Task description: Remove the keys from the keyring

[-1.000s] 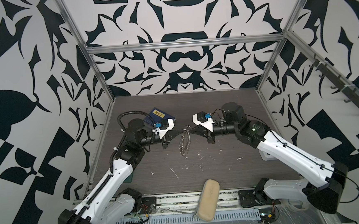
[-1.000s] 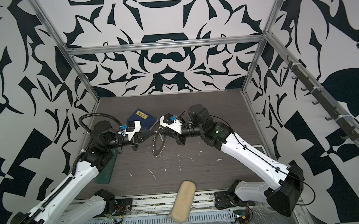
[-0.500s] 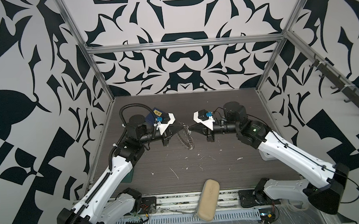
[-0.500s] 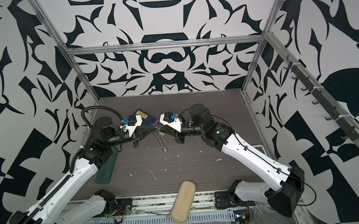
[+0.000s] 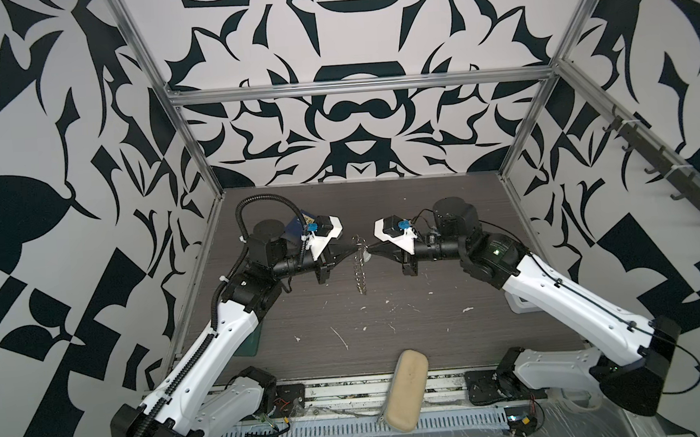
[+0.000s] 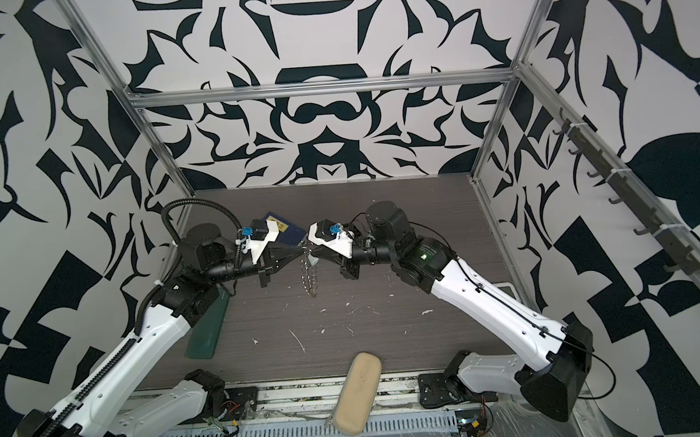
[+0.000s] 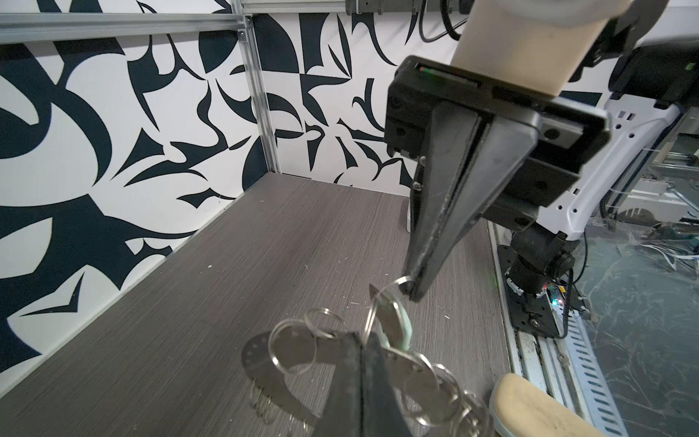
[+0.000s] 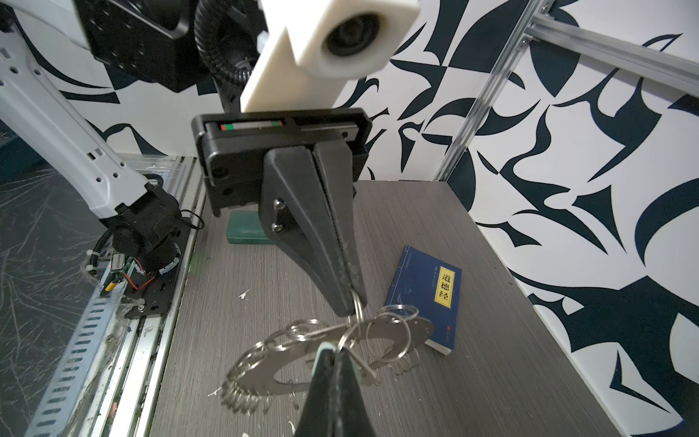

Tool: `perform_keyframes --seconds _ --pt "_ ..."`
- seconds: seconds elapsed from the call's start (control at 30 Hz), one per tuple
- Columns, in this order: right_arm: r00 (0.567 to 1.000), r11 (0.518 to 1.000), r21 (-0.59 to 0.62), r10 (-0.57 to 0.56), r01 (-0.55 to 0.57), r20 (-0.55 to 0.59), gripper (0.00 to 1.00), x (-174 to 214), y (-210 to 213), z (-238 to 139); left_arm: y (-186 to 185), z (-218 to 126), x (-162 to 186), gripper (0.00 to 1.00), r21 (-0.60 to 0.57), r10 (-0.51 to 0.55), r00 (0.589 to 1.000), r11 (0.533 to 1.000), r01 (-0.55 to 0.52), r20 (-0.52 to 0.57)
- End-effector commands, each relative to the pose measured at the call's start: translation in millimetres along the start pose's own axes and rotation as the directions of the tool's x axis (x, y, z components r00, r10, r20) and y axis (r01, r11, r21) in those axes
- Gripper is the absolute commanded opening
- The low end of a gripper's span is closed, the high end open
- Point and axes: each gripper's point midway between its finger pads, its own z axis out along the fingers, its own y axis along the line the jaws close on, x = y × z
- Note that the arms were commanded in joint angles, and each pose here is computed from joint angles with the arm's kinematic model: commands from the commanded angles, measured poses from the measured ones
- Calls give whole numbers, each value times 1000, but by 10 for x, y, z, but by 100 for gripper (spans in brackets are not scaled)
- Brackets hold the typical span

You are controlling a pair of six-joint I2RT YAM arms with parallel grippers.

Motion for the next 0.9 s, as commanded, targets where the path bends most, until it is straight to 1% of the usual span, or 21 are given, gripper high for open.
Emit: perform_keyframes --seconds 0.0,0.2,0.33,0.43,0.5,0.6,0.73,0.87 --pt "998 997 -43 -62 63 22 0 -141 125 -58 64 -51 -189 0 -36 43 998 998 -42 42" --pt "994 990 -92 -108 110 33 0 -127 201 -35 -11 -63 -211 0 -2 71 996 997 -71 57" --pt "984 976 -135 -165 172 65 0 -172 291 -64 -68 -46 -200 0 46 66 997 997 -67 36" --pt "981 967 -170 -186 193 53 0 -191 317 -70 -93 -58 -196 0 52 81 996 995 -83 30" --pt "981 964 -184 -187 193 50 0 -201 317 -80 -109 -66 -190 0 57 88 996 994 -90 26" --pt "987 966 -199 -157 163 46 0 -201 282 -118 -123 -76 -215 0 61 90 996 994 -91 28" --pt "987 963 -214 -162 162 17 0 -128 273 -114 -171 -80 -240 0 88 104 994 990 -107 36" --pt "986 953 -256 -166 161 3 0 -157 286 -108 -173 -74 -243 0 96 102 995 990 -103 17"
